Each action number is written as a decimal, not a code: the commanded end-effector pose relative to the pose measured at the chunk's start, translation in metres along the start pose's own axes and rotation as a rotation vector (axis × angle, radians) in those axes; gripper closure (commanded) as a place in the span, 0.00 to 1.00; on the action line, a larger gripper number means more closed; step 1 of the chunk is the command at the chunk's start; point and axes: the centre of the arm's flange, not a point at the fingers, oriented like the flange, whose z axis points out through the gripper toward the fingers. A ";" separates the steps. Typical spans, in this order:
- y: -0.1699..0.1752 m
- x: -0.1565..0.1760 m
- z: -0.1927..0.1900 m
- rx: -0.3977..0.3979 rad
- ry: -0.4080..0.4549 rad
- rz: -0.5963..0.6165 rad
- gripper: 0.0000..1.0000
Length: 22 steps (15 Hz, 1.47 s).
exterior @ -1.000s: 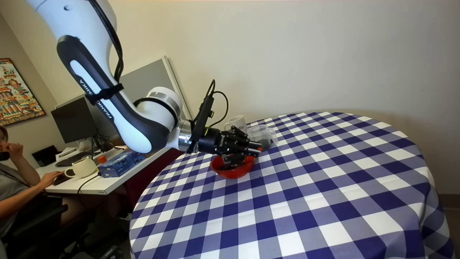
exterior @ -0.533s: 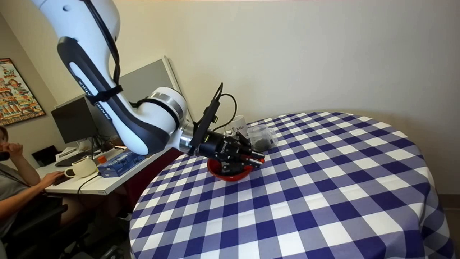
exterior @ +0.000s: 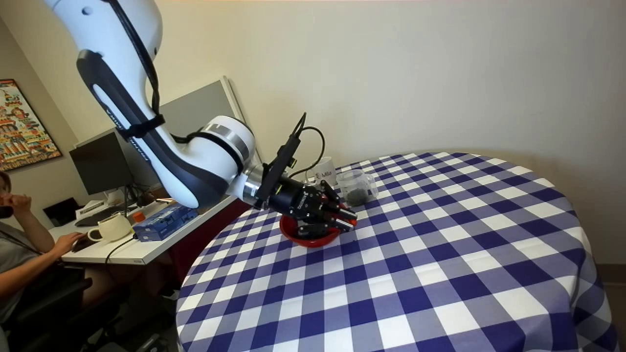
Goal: Use the spoon to scoop up contents in the bowl and pour them in the jug
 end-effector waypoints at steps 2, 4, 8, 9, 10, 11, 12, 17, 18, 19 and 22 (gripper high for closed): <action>0.005 0.002 -0.017 0.107 0.055 -0.032 0.95; 0.008 0.001 -0.024 0.143 0.059 -0.060 0.95; 0.013 -0.001 -0.034 0.185 0.059 -0.107 0.95; 0.015 -0.003 -0.035 0.194 0.056 -0.120 0.95; 0.016 -0.004 -0.036 0.201 0.053 -0.133 0.95; 0.018 -0.005 -0.037 0.209 0.049 -0.141 0.95; 0.019 -0.006 -0.037 0.214 0.046 -0.148 0.95; 0.027 -0.010 -0.038 0.234 0.032 -0.183 0.95; 0.030 -0.012 -0.038 0.235 0.029 -0.185 0.95; 0.032 -0.012 -0.038 0.237 0.027 -0.188 0.95; 0.039 -0.016 -0.037 0.235 0.015 -0.192 0.95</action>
